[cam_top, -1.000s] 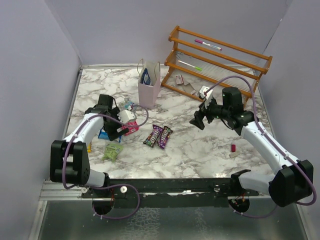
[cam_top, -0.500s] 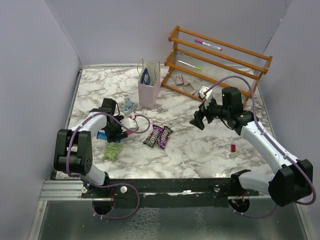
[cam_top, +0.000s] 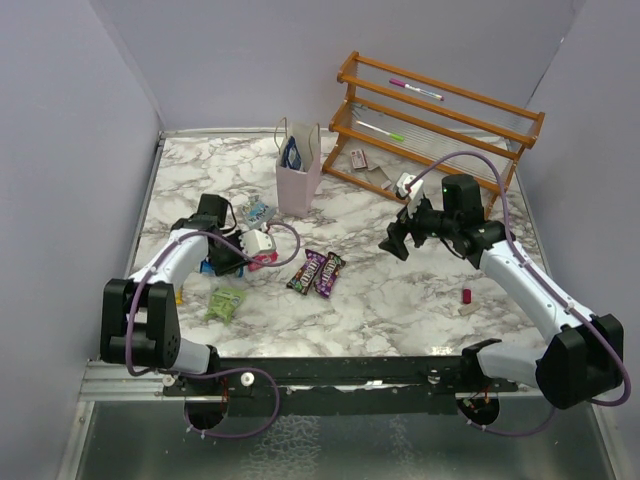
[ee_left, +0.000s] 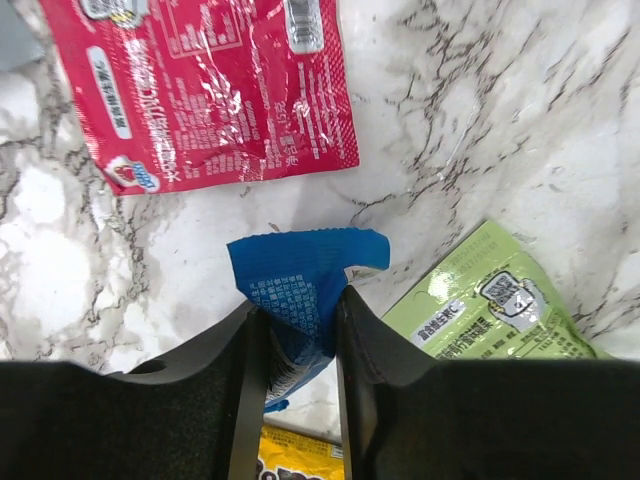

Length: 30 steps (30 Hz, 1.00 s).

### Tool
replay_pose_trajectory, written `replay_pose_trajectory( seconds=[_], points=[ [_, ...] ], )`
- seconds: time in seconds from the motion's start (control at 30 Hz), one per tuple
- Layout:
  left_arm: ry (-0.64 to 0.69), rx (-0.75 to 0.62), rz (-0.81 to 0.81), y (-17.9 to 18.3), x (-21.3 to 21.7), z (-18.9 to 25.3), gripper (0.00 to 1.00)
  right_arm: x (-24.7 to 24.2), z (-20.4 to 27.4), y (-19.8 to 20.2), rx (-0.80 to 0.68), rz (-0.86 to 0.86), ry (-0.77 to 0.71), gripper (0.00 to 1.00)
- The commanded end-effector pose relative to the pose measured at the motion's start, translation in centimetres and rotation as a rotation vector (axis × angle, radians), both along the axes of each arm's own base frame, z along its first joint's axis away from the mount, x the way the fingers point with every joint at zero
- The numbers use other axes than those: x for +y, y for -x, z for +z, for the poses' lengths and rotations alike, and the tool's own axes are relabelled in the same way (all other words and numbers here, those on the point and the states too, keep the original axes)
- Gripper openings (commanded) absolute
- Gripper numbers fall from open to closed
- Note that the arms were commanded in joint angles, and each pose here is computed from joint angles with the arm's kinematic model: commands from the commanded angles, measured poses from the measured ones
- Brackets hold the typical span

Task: Place the snacks into the paper bag
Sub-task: Pick up the snack from the center of the board.

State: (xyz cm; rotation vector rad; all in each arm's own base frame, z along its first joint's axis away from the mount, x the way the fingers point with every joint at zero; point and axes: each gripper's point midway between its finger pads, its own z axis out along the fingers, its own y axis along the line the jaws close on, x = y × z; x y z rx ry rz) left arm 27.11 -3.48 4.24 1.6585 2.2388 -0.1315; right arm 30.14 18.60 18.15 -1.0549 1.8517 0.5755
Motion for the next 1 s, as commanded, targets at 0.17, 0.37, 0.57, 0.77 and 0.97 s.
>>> replay_pose_trajectory(
  seconds=[0.17,0.37,0.57,0.77,0.97],
  points=[
    [0.227,-0.11,0.025,-0.7,-3.6,7.1,0.24,-0.2,-0.1,0.1,-0.004,0.004,0.011,0.97],
    [0.523,-0.234,0.123,-3.0,-7.8,17.0,0.18,-0.4,0.0,0.0,-0.011,-0.002,0.015,0.97],
    [0.786,-0.368,0.217,-5.8,-10.5,26.2,0.16,-0.6,0.1,0.0,-0.017,-0.008,0.013,0.97],
    [1.037,-0.38,0.367,-9.3,-12.2,31.9,0.11,-0.7,0.1,-0.1,-0.017,-0.011,0.014,0.97],
    [1.183,-0.429,0.542,-13.6,-13.2,34.8,0.1,-0.7,0.0,-0.1,-0.016,-0.012,0.012,0.97]
  ],
)
